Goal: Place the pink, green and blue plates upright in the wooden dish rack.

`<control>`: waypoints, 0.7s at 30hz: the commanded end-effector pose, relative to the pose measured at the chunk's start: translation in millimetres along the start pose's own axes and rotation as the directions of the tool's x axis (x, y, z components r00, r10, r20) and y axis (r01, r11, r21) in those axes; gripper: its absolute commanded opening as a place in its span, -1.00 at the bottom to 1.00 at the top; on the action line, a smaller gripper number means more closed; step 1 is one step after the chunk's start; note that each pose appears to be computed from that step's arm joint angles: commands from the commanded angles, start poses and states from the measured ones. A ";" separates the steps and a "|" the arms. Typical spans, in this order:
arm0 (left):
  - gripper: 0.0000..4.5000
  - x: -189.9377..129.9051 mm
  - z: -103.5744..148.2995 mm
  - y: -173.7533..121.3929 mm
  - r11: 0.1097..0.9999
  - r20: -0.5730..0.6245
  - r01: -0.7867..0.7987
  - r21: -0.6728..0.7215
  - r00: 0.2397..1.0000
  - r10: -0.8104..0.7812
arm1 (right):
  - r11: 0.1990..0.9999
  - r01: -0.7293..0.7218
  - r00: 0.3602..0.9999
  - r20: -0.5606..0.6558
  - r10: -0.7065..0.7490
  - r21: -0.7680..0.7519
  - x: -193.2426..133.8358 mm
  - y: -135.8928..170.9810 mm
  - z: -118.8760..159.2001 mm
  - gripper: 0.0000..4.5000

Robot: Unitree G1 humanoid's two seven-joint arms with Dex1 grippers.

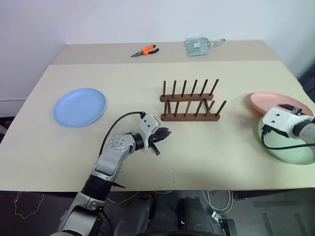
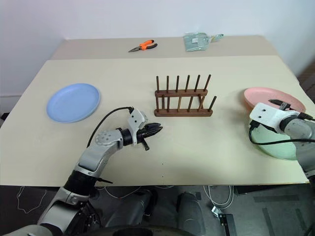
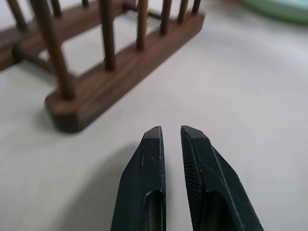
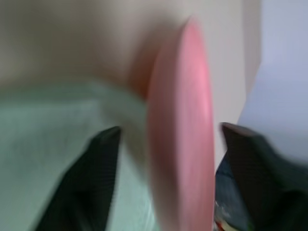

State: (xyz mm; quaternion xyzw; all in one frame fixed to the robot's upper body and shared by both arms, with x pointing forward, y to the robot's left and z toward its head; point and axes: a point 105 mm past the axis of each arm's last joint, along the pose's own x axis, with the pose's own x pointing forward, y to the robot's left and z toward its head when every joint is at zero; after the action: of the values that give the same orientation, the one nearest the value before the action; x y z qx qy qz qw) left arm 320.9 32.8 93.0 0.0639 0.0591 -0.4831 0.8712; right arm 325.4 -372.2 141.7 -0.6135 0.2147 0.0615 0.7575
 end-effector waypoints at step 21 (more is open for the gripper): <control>-0.75 -19.3 32.6 16.8 0.997 0.150 -0.076 -0.017 0.986 0.077 | 0.436 -0.562 0.508 0.709 -0.490 0.704 -100.0 -96.2 170.7 -0.98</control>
State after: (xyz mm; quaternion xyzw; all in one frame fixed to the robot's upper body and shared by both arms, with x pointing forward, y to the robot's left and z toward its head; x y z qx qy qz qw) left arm 329.3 53.7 110.4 0.0334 0.0296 -0.4456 0.8941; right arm 323.9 -213.0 283.6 -0.0298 -0.1639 0.2413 0.9561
